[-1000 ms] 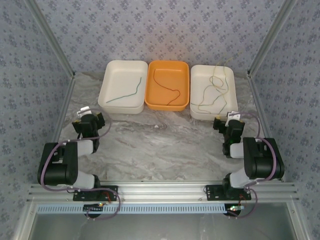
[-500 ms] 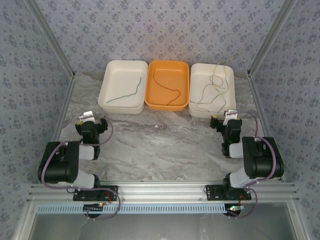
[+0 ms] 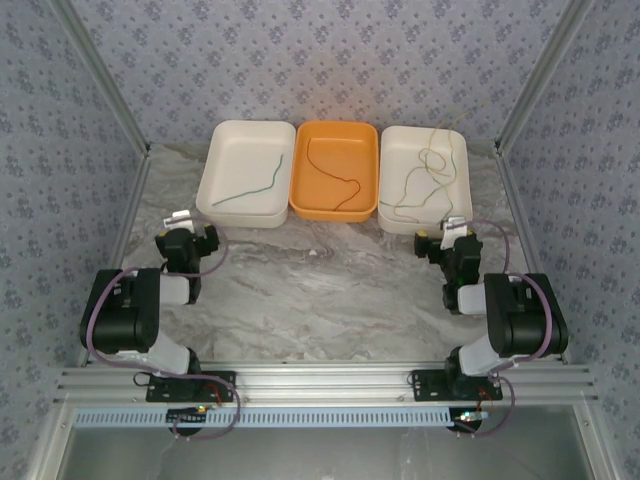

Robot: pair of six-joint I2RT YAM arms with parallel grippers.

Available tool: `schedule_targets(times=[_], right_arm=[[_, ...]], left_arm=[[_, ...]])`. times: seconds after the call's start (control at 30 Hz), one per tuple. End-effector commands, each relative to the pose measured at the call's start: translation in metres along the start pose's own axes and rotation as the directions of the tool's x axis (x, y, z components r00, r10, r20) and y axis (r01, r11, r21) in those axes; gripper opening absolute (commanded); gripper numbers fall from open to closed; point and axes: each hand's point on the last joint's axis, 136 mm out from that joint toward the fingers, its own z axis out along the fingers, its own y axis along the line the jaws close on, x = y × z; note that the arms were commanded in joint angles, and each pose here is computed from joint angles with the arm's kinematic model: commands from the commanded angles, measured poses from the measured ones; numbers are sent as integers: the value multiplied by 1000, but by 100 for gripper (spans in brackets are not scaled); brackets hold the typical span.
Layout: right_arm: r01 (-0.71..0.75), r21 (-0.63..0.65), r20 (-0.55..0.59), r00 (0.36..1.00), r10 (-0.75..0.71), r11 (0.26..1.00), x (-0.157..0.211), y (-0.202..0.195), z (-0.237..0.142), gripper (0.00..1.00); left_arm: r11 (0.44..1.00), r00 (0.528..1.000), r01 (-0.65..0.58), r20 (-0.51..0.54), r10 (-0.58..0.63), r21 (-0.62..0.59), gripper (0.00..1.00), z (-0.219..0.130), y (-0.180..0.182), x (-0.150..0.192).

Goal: Untangle the cables

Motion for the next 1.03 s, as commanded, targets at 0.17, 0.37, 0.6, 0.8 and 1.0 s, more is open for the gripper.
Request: schedule_targets(times=[0.17,0.37,0.6,0.8,1.0], right_arm=[[-28,58,65,998,24,998,-6,-12,-8,99],[-66,18,-78,995,67,998,-3,-15,18,99],[-38,37,-80,996,41,999,-4,-13,19,99],[-37,38,-80,996,39,999,-4,-13,19,99],[-39,35,-78,996,42,999,-4,-12,19,99]], left_arm=[[1000,1000,-6,26,5,20,99,-3,-4,-6],[1000,1000,-2,22,2,11,99,-2,-2,-6],[1000,1000,-2,17,2,9,99,-1,-2,-6],[1000,1000,-2,18,2,8,99,-1,-2,-6],[1000,1000,-2,17,2,8,99,-1,-2,-6]])
